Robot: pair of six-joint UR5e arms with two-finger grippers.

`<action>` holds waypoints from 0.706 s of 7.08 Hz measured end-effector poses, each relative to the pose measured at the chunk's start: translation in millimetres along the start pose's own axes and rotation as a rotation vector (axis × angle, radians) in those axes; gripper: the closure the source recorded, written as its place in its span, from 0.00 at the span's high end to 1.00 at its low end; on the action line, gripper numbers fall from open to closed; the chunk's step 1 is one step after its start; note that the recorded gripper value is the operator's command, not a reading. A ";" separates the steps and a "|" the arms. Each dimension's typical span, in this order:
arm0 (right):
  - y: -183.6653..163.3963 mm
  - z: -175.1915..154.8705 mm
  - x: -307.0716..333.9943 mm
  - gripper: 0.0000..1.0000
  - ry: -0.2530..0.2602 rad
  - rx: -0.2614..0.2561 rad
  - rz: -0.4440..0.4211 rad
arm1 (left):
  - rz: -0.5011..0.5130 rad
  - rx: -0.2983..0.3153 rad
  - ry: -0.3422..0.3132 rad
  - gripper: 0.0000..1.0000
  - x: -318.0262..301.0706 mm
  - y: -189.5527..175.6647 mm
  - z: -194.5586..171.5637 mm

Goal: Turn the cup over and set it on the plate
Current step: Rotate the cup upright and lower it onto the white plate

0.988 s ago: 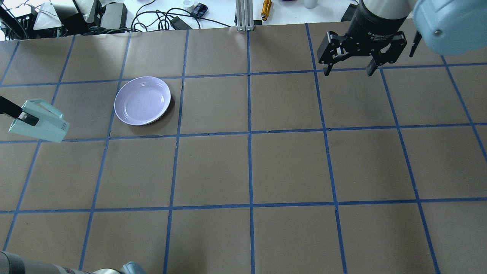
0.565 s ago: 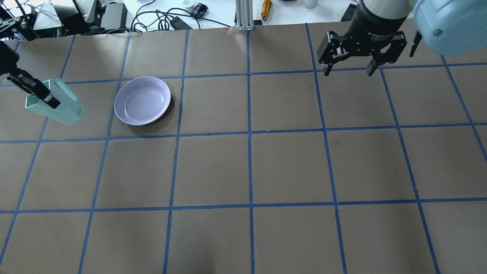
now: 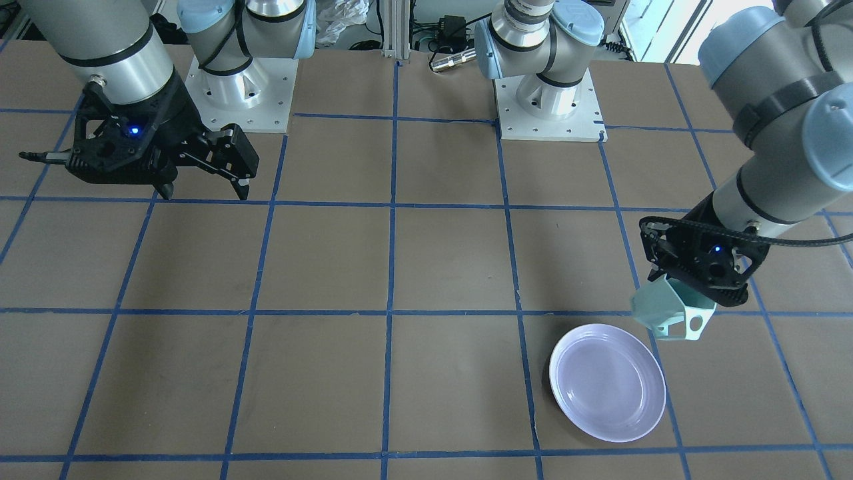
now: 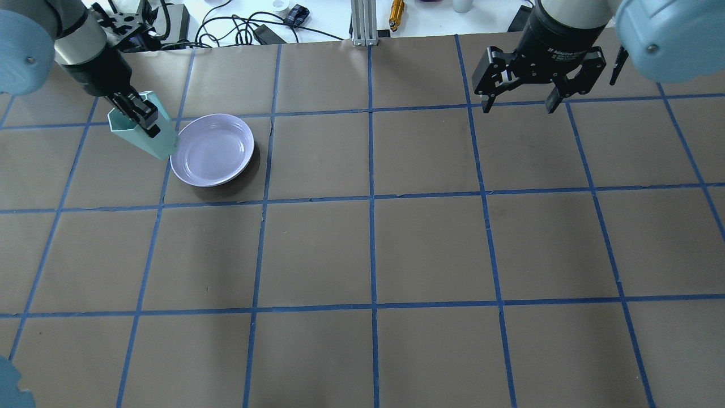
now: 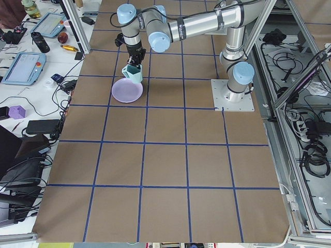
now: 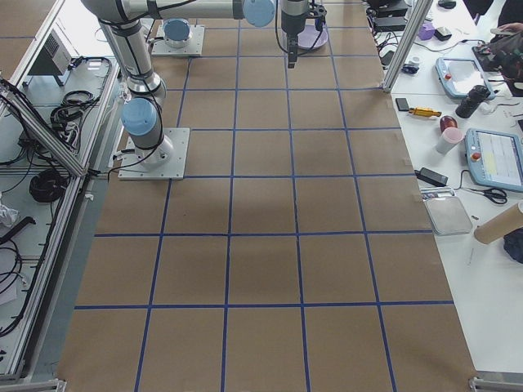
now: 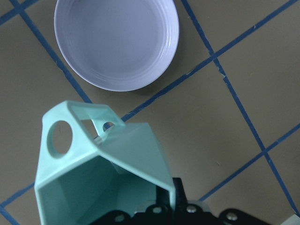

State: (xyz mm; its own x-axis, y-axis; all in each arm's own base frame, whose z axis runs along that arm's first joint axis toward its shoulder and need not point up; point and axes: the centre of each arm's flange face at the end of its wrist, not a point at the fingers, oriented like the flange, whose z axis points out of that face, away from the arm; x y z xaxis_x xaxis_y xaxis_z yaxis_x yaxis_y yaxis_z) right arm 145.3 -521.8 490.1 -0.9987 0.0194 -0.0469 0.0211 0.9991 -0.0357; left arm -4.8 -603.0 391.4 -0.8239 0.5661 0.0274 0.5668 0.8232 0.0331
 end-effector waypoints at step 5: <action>0.0 0.0 0.1 1.00 0.001 0.000 -0.001 | -0.037 0.000 -0.062 0.00 -0.4 -44.5 72.9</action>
State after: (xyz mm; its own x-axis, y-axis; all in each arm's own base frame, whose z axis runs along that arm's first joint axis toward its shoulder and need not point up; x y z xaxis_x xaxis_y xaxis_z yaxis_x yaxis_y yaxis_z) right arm 145.2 -521.8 490.1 -0.9988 0.0183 -0.0458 0.0200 0.9992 -0.0358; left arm -30.0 -636.7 317.1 -0.8430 0.5367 -0.0357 0.5358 0.8437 0.0326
